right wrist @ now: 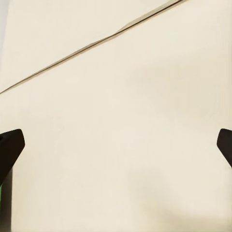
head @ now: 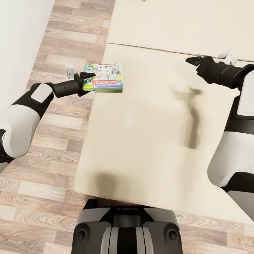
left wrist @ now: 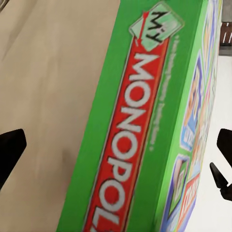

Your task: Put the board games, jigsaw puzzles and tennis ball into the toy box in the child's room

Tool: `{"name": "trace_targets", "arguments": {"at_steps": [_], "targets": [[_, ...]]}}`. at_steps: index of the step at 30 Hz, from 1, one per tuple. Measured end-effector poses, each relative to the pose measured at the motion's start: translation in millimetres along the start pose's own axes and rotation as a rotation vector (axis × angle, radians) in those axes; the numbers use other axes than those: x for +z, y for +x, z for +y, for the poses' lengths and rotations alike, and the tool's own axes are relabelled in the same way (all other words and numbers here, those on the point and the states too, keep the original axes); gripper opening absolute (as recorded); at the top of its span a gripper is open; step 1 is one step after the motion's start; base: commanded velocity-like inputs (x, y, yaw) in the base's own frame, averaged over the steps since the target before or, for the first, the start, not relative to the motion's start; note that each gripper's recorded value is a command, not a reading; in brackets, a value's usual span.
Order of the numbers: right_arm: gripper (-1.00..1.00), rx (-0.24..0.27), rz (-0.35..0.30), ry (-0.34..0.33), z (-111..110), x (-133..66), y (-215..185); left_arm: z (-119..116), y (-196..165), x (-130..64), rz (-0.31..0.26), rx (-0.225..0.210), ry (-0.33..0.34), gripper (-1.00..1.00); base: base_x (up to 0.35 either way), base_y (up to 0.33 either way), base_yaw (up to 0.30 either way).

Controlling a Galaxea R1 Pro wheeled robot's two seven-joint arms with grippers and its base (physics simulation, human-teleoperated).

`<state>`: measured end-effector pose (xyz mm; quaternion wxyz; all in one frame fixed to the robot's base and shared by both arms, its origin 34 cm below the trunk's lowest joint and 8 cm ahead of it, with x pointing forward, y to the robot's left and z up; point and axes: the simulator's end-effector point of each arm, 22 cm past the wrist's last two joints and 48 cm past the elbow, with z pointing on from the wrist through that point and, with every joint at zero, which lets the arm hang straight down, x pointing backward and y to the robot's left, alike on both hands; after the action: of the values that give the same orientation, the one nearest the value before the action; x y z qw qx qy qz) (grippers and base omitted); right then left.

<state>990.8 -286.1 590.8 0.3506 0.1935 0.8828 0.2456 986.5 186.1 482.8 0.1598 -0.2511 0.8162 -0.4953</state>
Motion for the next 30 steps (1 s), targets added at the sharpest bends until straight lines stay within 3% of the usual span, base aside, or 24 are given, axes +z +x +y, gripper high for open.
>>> {"name": "trace_targets", "arguments": {"at_steps": [10, 11, 15, 30], "targets": [[1.00, 0.000, 0.000, 0.000, 0.0, 0.0, 0.0, 0.0, 0.0, 0.0, 0.000, 0.000, 0.000, 1.00, 0.000, 0.000, -0.008], [1.00, 0.000, 0.000, 0.000, 0.0, 0.0, 0.0, 0.0, 0.0, 0.0, 0.000, 0.000, 0.000, -1.00, 0.000, 0.000, -0.003], [1.00, 0.001, 0.000, -0.001, 0.5, 0.1, 0.2, -5.7, -2.2, -0.2, -0.009, -0.023, 0.025, -1.00, 0.000, 0.000, -0.002], [1.00, 0.001, 0.001, -0.001, 0.4, 0.0, 0.5, -7.5, -2.7, -0.7, -0.011, -0.035, 0.035, -1.00, 0.000, 0.000, 0.000]]}}
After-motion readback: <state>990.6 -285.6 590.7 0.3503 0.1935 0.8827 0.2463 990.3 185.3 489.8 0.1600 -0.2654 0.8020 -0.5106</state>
